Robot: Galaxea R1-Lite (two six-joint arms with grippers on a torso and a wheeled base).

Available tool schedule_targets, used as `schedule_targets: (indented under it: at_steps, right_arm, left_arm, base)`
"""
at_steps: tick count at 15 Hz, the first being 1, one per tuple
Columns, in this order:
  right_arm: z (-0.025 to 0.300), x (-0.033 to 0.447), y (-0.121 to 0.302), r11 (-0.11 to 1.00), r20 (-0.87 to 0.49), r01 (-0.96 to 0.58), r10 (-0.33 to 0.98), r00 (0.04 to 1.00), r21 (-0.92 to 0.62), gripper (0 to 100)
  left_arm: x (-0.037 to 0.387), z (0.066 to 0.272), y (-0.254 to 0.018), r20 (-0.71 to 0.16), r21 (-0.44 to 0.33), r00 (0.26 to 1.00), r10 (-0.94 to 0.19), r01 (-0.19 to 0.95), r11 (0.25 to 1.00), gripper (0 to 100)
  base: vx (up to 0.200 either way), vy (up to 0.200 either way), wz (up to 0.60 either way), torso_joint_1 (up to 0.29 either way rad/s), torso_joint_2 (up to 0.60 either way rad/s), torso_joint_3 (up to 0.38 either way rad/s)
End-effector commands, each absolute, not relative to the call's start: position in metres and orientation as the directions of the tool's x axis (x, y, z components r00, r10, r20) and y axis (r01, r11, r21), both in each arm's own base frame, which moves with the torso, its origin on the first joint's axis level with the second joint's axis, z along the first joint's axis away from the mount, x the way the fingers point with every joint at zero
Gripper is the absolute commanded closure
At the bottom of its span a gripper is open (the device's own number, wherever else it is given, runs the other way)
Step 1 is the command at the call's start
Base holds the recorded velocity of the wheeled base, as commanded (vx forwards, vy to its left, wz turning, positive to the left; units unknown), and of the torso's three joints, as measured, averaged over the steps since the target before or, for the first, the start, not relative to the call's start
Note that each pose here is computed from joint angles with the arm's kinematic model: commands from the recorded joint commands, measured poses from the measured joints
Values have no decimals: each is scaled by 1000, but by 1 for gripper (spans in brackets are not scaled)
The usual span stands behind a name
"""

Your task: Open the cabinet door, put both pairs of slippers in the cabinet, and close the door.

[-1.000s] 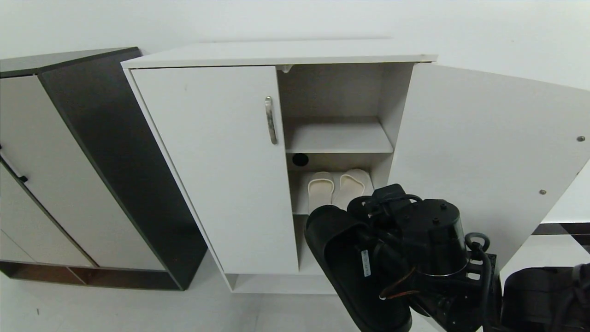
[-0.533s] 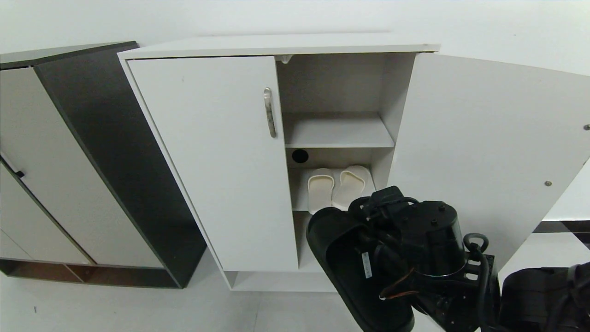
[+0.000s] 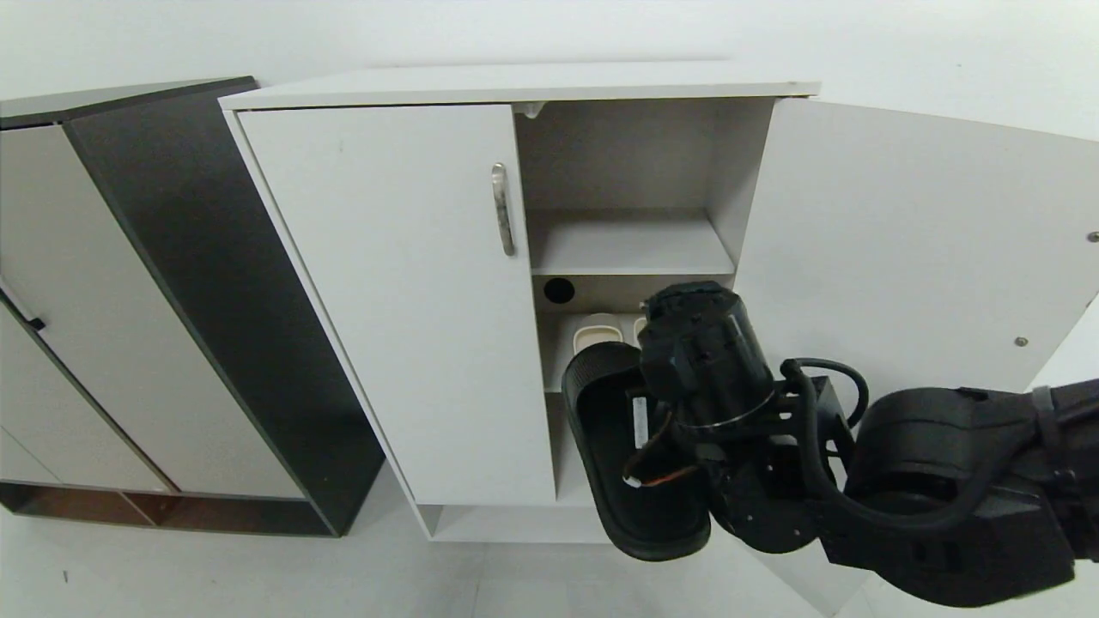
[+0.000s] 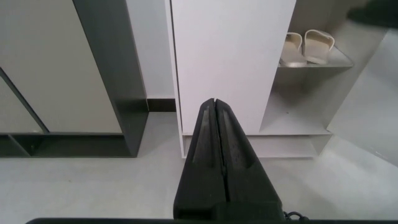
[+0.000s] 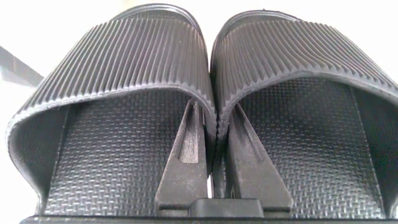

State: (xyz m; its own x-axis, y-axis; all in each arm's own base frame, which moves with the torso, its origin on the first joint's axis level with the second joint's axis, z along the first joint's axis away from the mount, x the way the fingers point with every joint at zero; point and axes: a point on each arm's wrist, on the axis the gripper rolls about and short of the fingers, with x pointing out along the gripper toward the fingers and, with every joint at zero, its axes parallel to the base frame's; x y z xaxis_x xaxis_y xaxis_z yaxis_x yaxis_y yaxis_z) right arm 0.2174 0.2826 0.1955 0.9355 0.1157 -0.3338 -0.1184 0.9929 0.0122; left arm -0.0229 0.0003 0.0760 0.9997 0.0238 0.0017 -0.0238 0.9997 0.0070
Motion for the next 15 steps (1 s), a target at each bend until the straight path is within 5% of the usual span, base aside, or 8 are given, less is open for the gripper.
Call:
schedule_targets:
  at_steps: [1, 15]
  right_arm:
    - [211, 225, 302, 996, -285, -81, 88, 954, 35, 100]
    - [239, 242, 296, 999, -217, -42, 49, 975, 34, 100]
  left_arm:
    - [-23, 76, 0, 3, 6, 1000, 26, -26, 1000, 100]
    - [-23, 76, 0, 2, 8, 1000, 26, -26, 1000, 100]
  base:
    - [0, 0, 0, 0, 0, 0]
    - [0, 0, 0, 0, 0, 0]
